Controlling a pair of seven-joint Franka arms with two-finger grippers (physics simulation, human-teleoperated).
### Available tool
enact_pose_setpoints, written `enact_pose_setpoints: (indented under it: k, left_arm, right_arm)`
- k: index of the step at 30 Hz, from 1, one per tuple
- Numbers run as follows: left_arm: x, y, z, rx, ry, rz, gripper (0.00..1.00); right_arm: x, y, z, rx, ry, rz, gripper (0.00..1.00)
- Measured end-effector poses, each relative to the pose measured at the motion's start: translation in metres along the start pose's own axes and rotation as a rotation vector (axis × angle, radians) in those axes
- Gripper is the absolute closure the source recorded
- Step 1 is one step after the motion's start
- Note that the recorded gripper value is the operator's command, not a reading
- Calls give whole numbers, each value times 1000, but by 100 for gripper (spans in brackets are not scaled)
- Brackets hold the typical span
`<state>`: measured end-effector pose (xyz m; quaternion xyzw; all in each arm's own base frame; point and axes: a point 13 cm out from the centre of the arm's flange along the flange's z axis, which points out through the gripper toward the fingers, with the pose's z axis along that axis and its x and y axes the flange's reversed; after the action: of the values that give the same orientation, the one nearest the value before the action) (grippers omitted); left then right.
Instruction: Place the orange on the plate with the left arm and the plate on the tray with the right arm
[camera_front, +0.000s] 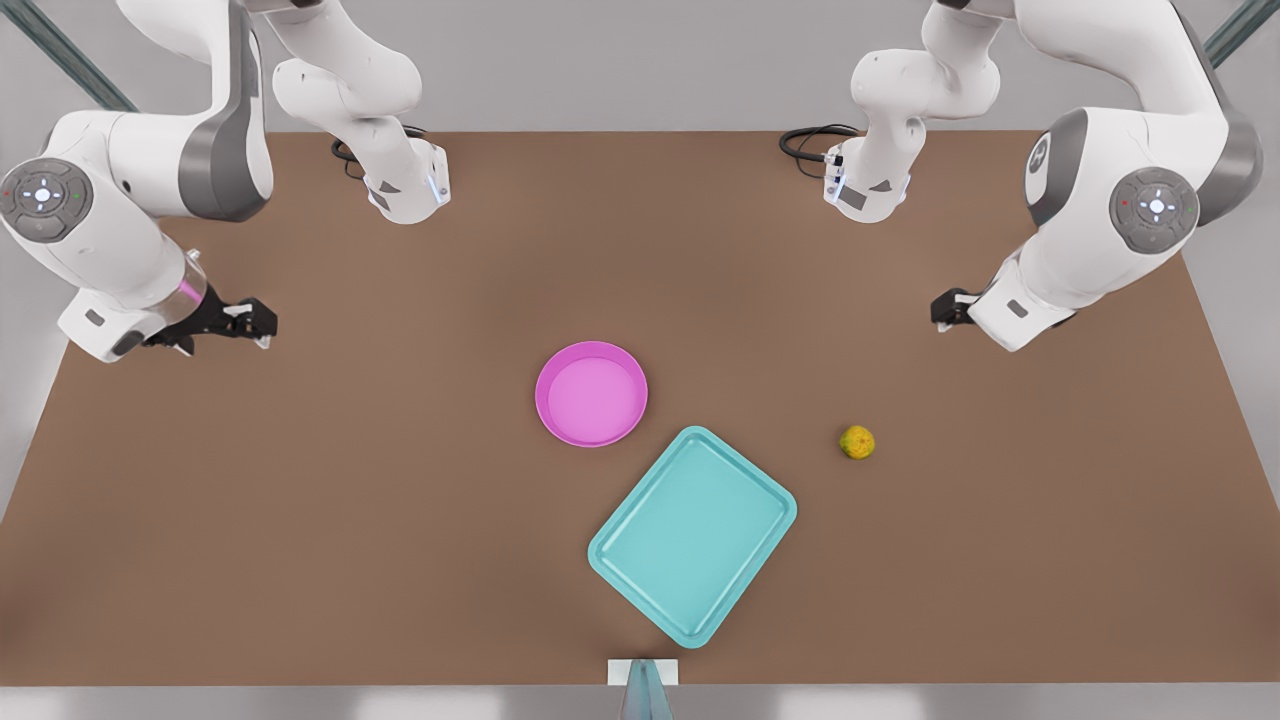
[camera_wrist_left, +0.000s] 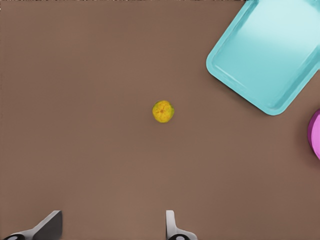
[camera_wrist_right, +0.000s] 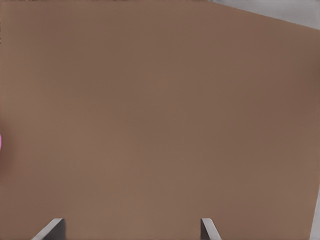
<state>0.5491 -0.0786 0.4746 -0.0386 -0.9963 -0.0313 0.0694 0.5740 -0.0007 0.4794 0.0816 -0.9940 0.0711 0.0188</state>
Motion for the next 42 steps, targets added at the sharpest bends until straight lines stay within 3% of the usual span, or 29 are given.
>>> enact_pose_setpoints:
  k: [3, 7, 12, 16, 29, 31, 36, 37, 42]
  left_arm:
    - [-21, -8, 46, -1, 73, 4, 0]
    - [-74, -37, 234, -9, 277, 34, 0]
    - [-83, -44, 343, -4, 255, 34, 0]
    - [-95, -47, 368, 5, 194, 28, 0]
    - [-96, -45, 426, 24, 182, 2, 0]
    - [-96, -46, 431, 25, 181, 1, 28]
    - [-99, -46, 432, 23, 172, -3, 28]
    - [-100, -45, 429, 23, 168, -4, 33]
    - [-102, -72, 373, 12, 118, 26, 35]
  right_arm:
    - [-6, 2, 0, 2, -18, -13, 0]
    - [-11, 5, 2, 4, -28, -27, 0]
    - [-23, 12, 31, 0, 16, -49, 0]
    - [-31, 16, 61, -13, 64, -56, 0]
    - [-35, 15, 71, -30, 77, -59, 0]
    - [-35, 15, 71, -30, 78, -60, 0]
    - [-35, 15, 72, -31, 80, -61, 0]
    - [-35, 14, 73, -31, 81, -61, 0]
    - [-35, 12, 77, -33, 87, -59, 0]
